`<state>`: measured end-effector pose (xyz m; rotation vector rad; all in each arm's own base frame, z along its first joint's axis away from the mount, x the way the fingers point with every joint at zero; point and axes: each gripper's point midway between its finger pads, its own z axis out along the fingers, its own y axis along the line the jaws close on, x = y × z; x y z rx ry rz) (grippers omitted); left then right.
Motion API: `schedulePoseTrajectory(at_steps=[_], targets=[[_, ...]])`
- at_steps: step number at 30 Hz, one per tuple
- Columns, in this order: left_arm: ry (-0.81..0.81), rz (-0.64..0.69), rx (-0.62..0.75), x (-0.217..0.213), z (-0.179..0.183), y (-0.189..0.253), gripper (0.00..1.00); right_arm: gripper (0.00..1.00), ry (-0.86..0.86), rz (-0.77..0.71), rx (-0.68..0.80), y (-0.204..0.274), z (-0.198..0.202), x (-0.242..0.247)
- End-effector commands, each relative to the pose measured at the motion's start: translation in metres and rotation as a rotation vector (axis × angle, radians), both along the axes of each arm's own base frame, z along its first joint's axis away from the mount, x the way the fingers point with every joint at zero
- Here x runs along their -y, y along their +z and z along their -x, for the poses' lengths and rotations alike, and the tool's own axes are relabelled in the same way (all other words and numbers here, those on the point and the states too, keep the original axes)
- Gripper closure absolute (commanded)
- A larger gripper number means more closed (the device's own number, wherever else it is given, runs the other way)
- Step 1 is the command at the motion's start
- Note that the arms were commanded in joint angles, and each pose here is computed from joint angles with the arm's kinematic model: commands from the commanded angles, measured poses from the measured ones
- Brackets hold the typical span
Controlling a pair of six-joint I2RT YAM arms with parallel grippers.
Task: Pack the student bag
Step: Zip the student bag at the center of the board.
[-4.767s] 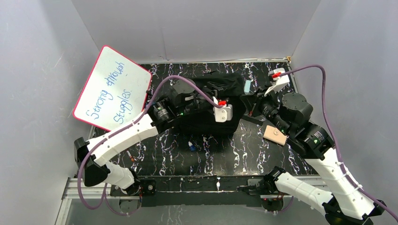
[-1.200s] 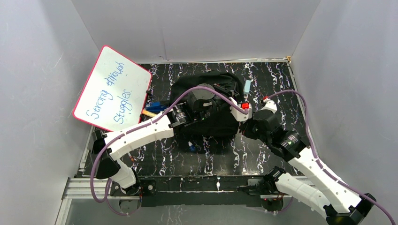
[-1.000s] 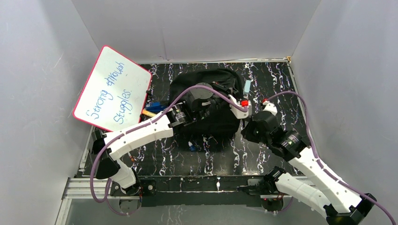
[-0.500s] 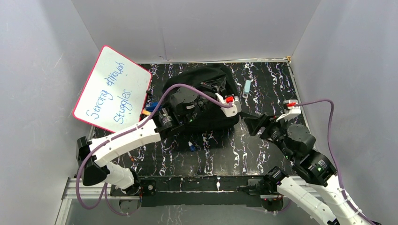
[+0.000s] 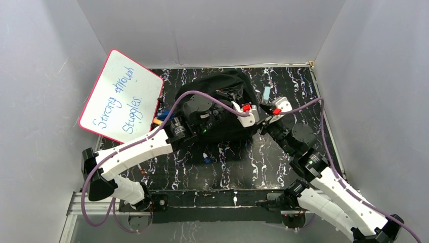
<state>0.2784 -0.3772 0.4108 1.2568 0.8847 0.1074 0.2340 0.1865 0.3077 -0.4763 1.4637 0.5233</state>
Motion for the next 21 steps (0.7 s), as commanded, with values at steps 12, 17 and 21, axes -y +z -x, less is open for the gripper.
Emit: schedulePoseTrajectory(at_steps=[12, 17, 21], targets=[[-0.222, 0.134, -0.002, -0.018, 0.052, 0.039, 1.0, 0.44, 0.03, 0.088, 0.367, 0.057, -0.035, -0.033], [-0.149, 0.143, -0.033, -0.032, 0.046, 0.035, 0.77, 0.9, 0.002, 0.043, 0.306, 0.055, -0.038, -0.029], [-0.032, 0.208, -0.071, -0.058, 0.037, 0.024, 0.53, 0.99, -0.07, 0.015, 0.197, 0.052, -0.048, -0.021]])
